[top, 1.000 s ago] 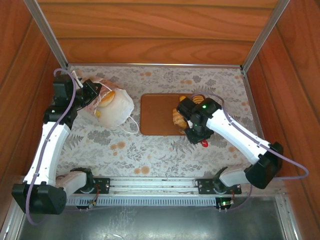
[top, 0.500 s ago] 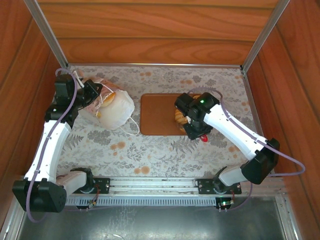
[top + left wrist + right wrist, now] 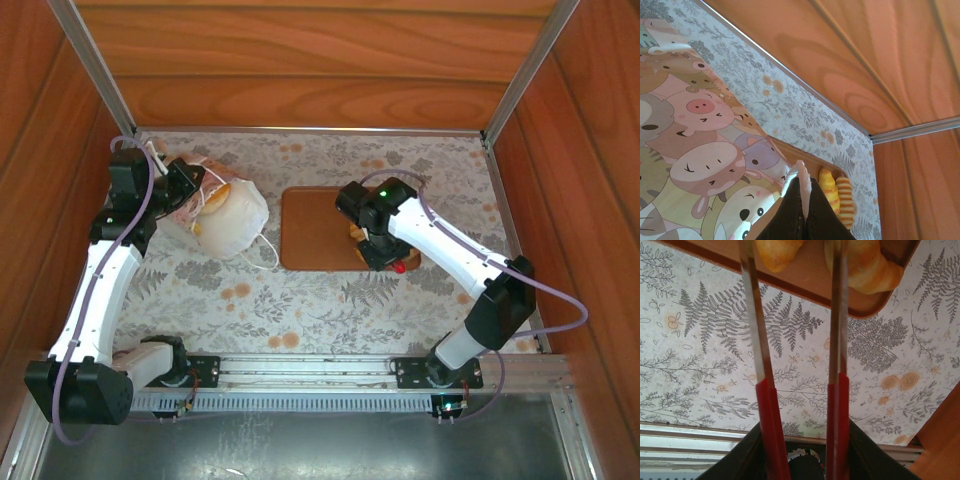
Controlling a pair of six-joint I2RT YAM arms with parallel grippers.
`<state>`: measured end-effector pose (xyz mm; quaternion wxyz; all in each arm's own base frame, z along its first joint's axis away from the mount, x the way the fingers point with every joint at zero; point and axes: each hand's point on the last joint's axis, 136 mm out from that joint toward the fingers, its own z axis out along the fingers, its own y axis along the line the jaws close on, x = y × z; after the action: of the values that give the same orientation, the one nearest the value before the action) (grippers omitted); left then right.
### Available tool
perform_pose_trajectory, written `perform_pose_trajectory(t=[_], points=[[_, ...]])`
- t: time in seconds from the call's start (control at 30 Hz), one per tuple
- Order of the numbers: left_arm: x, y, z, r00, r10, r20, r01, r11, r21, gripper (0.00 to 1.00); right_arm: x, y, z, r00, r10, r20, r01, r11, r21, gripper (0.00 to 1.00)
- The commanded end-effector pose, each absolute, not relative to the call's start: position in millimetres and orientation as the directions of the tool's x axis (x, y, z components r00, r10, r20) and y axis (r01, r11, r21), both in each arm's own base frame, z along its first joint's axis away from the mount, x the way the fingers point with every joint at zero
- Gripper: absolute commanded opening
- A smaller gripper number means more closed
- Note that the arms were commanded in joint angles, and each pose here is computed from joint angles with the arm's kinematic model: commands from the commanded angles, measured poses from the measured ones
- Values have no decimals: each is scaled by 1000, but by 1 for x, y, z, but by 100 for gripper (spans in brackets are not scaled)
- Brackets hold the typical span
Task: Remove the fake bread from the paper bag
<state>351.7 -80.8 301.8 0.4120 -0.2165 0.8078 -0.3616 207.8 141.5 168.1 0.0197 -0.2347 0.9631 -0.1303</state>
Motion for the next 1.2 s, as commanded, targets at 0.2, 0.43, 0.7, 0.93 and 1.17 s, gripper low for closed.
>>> perform_pose_trajectory(t=[0.2,0.43,0.7,0.93,1.17], points=[[353,-79,312,-543,-660,-519,-29,633,-774,0,196,127,178,-896,-444,21,-433,861,-265,35],[353,-79,311,-547,-664,-510,-33,626,-779,0,199,125,175,-898,-440,23,-428,856,-290,38],[354,-80,310,-549,-661,-511,-32,628,-778,0,203,126,172,-886,-463,38,-452,841,-297,40],[353,-80,309,-550,-660,-512,-31,629,-777,0,202,126,176,-880,-476,10,-458,842,-286,42],[353,-80,306,-553,-659,-510,-36,631,-775,0,201,126,183,-881,-472,-36,-446,853,-271,43]])
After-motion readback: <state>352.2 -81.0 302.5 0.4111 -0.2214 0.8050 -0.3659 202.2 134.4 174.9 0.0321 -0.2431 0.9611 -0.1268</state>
